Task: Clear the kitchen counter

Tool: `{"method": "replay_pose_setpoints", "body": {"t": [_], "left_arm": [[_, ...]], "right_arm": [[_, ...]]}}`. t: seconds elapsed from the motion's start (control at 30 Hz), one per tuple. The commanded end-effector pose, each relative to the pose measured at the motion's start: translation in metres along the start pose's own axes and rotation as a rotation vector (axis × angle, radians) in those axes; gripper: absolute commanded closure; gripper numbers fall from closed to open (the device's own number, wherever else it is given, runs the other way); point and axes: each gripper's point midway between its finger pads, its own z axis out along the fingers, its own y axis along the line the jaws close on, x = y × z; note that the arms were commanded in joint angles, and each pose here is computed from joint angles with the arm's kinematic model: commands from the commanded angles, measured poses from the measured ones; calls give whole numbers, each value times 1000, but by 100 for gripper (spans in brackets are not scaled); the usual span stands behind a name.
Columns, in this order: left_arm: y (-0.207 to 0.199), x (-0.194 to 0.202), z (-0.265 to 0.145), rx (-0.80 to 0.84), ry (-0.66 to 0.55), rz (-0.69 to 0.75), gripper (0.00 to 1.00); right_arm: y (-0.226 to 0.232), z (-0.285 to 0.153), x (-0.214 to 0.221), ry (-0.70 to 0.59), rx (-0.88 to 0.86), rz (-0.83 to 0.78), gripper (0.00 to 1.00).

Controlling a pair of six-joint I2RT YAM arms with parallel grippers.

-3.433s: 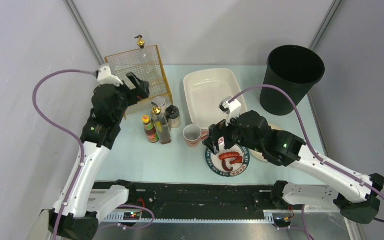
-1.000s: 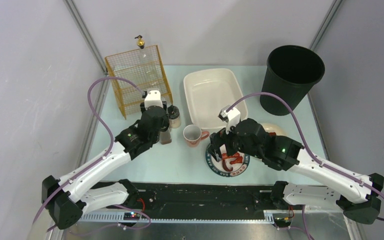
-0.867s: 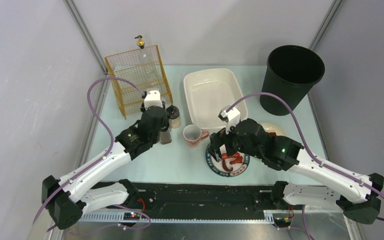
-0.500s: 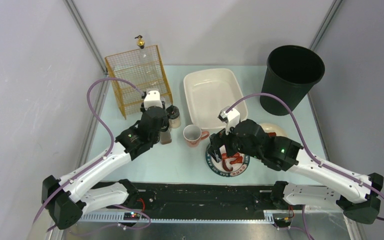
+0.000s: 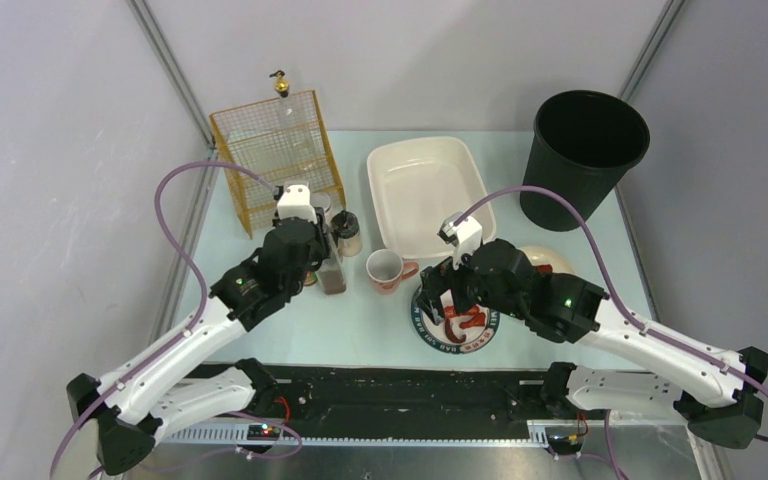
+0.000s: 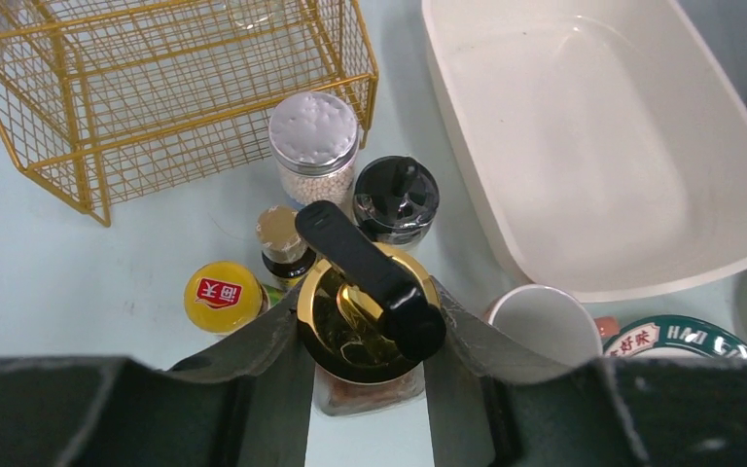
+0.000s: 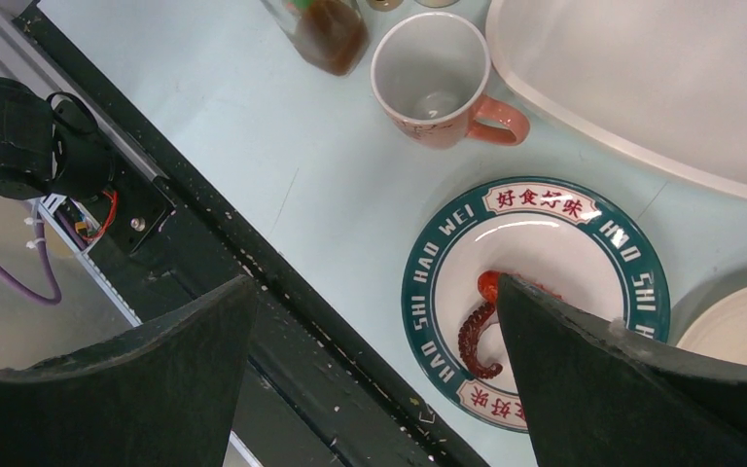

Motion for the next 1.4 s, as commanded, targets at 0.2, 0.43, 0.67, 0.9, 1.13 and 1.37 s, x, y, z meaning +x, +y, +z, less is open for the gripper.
{"method": "replay_pose_setpoints", "body": {"t": [0.2,0.43,0.67,0.9,1.13,1.37], "left_arm": [[-23,-75,-32,158,-145,-101,100],[-33,-114,-48,216,-201,-111,100],[-46,-156,-57,260,-257,-106,100],[-50,-208,-62,229,-338,-110,100],[-42,-243,-49,152,-382,-103,100],[-22,-271,-31,96,-418,-136,100]], "right_arm": [[2,-5,-14,-65,-9,-1,3],[3,-7,-18,-79,-14,-4,3],[2,-16,-23,-109,-23,-7,3],[2,-22,-26,-127,-29,-10,3],[3,-28,-32,-153,-41,-17,2],[1,-30,-34,-166,-40,-30,2]]}}
